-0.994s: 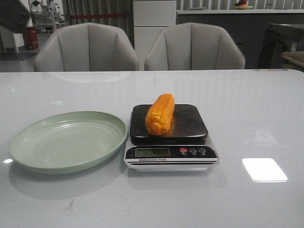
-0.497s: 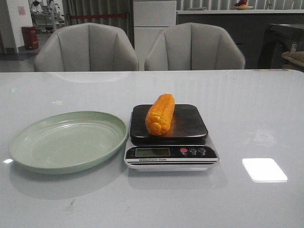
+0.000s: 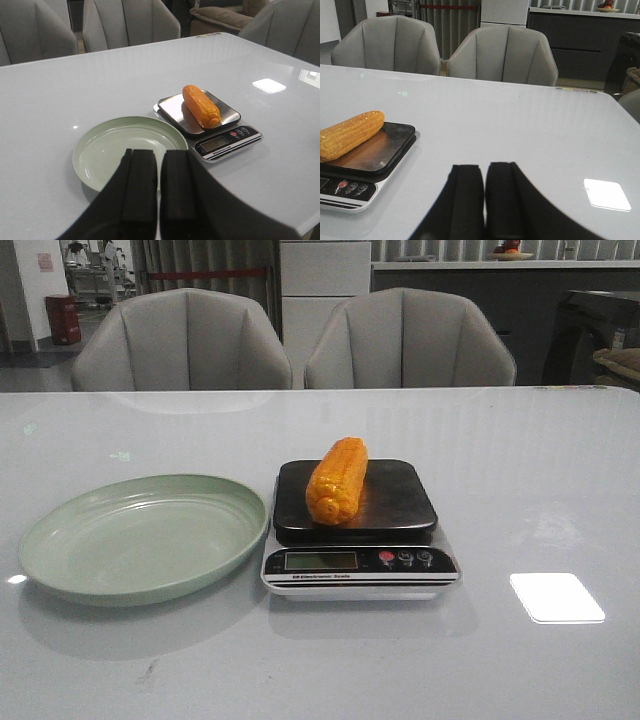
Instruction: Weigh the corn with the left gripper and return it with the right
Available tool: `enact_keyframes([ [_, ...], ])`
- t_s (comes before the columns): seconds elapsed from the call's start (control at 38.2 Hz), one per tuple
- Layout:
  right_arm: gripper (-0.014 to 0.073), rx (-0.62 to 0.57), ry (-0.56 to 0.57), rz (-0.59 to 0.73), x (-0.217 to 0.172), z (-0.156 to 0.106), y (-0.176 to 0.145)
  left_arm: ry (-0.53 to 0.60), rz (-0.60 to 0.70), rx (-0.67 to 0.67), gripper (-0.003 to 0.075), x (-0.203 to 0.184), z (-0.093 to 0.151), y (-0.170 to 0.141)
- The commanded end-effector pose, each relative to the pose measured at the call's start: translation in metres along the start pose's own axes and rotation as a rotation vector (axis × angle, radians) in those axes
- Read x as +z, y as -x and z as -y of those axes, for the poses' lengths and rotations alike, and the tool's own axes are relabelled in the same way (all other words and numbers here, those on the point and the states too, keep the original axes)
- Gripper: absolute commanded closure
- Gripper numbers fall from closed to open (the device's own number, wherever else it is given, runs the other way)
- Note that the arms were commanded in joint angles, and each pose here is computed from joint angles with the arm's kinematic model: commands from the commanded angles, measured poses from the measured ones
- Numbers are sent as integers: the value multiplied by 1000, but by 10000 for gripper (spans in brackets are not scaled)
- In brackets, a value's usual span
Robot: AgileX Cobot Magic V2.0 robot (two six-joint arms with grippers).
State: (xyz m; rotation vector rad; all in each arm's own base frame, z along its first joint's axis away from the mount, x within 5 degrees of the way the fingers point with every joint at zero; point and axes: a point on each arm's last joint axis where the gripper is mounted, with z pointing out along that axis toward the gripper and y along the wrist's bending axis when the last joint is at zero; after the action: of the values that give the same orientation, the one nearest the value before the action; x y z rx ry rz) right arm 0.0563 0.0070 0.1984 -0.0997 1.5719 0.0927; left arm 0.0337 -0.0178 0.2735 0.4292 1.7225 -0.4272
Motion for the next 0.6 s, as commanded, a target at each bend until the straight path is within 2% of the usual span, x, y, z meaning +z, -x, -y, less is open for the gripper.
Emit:
enact_keyframes([
  [0.0,409,-13,-11,95,-1,1,5,-8,96,4,596,-2,1,15],
  [0.18,409,34,-10,296,-6,1,27,-8,94,4,596,-2,1,15],
  [0.26,409,42,-8,305,-7,1,44,-8,94,4,596,-2,1,15],
  [0.42,409,43,-7,136,7,1,83,-8,94,4,596,-2,1,15],
  [0.58,409,44,-7,-159,37,1,101,-8,94,4,596,-2,1,15],
])
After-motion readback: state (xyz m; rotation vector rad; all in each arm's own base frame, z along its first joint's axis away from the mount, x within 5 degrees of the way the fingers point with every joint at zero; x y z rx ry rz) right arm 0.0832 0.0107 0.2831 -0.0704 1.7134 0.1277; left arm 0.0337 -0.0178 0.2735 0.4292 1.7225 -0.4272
